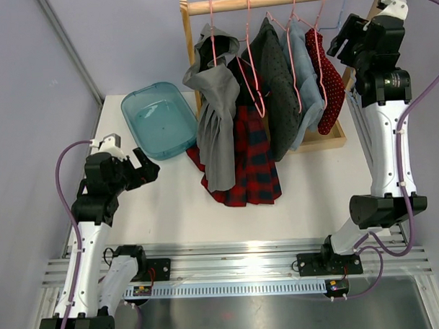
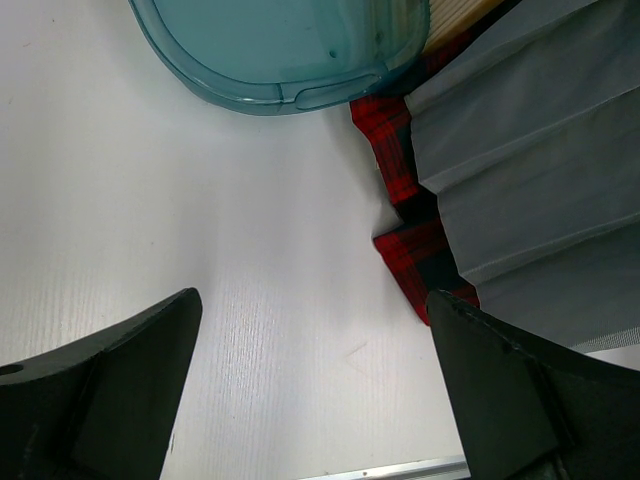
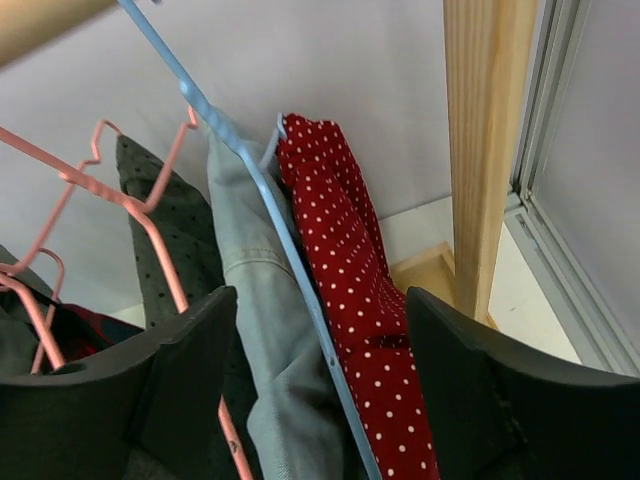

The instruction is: Remove the skirt from the hanger

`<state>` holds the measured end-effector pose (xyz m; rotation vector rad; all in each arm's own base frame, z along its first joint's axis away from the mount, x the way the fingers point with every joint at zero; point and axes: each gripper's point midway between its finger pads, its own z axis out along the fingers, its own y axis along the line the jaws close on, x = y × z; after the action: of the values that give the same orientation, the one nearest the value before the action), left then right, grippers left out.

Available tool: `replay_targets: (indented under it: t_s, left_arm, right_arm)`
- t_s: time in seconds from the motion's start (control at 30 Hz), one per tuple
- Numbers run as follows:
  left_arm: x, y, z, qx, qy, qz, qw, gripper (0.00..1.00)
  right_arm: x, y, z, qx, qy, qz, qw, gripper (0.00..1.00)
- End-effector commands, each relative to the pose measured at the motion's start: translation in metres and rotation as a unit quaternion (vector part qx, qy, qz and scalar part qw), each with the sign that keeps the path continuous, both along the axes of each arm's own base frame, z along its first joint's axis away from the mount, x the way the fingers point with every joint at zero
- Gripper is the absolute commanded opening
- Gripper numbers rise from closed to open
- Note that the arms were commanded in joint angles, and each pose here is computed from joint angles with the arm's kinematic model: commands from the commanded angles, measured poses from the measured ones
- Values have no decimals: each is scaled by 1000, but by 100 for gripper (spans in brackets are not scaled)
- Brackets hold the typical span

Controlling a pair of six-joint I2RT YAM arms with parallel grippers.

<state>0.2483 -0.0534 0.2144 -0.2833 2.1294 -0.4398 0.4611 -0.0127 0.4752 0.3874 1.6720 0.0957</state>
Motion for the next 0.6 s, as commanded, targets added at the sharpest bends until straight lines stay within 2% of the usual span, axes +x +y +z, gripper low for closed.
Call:
replay_targets:
  t_s: [0.0,0.03,0.13,0.17,0.2,0.23,0.37,0.57]
  left_arm:
    - [4,-6,5,-3,-17,-15,1000,99]
    - [4,-5,5,-3,-16,-14,1000,99]
    - [4,-6,5,-2,-16,-15,1000,99]
    - [4,-5,5,0,-15,-14,1000,99]
    - [4,-6,5,0,-15,-14,1000,99]
    - [3,-6,5,0,-15,-13,1000,99]
    - [3,-4,3,5,-11,-7,1000,99]
    - [7,-1,12,13,-28,1,1000,99]
  right_arm:
    - [2,3,0,-4,-7,9,1000,74]
    - [3,3,-1,-3,-4,11,1000,67]
    - [5,3,-2,-3,-4,11,1000,37]
    - [4,3,-2,-2,-3,11,1000,27]
    - [5,3,0,-1,-5,10,1000,7]
    - [4,3,3,-1,-9,10,1000,0]
    - [1,4,20,2,-27,12,1000,0]
    - [-24,3,81,-3,-97,11,995,0]
